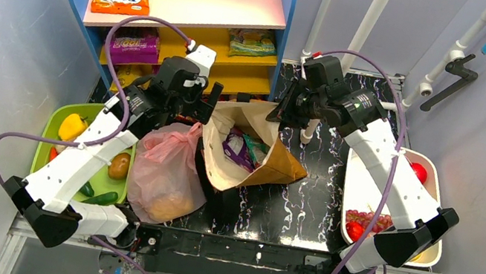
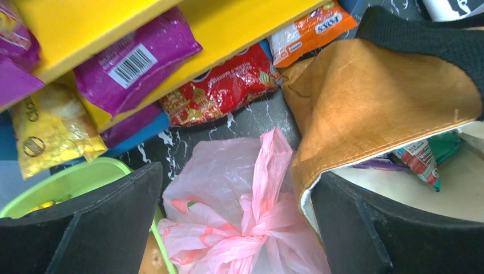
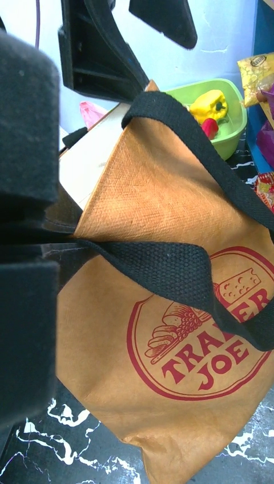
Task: Place the food into the grocery bag and tie it
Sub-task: Adjust the grocery bag at the center of the board, then pick up the grocery bag from the center of the board.
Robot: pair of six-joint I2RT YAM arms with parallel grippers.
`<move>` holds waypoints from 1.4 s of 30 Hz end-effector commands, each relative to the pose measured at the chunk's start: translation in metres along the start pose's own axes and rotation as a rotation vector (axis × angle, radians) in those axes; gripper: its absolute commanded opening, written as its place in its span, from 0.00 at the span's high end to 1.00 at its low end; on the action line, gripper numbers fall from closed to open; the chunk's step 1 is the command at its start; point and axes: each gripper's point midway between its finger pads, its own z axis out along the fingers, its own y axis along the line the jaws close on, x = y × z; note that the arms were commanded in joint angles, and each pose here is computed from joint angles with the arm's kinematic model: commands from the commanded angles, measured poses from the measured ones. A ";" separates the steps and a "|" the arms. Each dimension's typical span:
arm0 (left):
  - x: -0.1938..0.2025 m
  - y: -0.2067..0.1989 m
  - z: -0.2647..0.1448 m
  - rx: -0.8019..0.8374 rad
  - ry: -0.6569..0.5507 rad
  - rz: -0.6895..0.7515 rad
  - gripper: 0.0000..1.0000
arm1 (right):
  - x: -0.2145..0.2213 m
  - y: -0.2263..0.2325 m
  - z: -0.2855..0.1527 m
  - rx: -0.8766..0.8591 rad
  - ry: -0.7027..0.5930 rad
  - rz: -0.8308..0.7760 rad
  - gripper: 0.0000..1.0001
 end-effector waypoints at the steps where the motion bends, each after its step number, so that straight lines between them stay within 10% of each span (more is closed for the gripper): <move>1: 0.055 0.026 0.012 -0.141 0.191 0.011 0.02 | -0.029 -0.003 -0.022 0.013 -0.121 0.000 0.99; 20: 0.062 0.023 -0.077 0.045 0.107 -0.130 0.02 | -0.035 -0.015 -0.021 0.042 -0.131 -0.001 0.99; 42: 0.102 0.003 0.000 0.009 0.214 -0.052 0.02 | -0.030 -0.012 -0.024 0.023 -0.113 -0.014 0.99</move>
